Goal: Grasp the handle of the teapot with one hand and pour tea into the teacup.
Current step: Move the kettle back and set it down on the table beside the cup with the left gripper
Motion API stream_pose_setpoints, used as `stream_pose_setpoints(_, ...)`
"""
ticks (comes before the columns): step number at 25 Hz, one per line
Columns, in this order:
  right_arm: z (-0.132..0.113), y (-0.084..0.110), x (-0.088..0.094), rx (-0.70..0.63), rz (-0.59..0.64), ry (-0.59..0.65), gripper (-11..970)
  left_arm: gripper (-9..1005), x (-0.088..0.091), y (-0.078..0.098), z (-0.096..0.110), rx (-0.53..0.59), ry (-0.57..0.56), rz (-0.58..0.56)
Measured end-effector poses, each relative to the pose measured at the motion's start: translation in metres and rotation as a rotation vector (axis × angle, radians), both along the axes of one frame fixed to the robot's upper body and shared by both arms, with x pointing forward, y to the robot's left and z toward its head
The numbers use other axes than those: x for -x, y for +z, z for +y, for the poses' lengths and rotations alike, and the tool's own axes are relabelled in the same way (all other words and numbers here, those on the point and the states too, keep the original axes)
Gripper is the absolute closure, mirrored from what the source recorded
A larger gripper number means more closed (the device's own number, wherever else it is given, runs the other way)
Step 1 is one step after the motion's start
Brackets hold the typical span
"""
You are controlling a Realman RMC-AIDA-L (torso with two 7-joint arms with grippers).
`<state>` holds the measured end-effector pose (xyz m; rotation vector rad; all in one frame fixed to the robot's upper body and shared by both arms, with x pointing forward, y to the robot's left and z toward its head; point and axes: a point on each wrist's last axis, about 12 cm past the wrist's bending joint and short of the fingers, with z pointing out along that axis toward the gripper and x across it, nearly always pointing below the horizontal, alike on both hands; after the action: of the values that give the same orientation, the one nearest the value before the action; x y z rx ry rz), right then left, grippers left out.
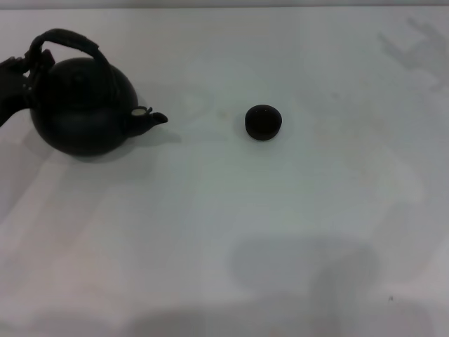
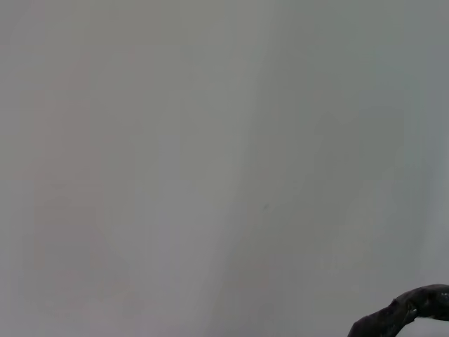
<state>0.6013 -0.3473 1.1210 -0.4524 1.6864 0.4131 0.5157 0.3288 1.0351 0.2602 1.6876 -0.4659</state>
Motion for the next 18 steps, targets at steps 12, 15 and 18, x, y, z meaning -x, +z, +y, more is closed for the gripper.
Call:
stream_pose_setpoints(12, 0.001, -0.006, 0.004, -0.004, 0.018, -0.002, 141, 839, 0.011, -0.01, 0.003, -0.012, 0.032, 0.006)
stream_pose_setpoints(15, 0.001, -0.008, 0.005, -0.01, 0.026, -0.001, 141, 838, 0.012, -0.011, 0.003, -0.032, 0.03, 0.0)
stream_pose_setpoints(18, 0.003, -0.009, 0.005, -0.014, 0.028, 0.002, 141, 839, 0.013, -0.013, 0.002, -0.044, 0.03, 0.001)
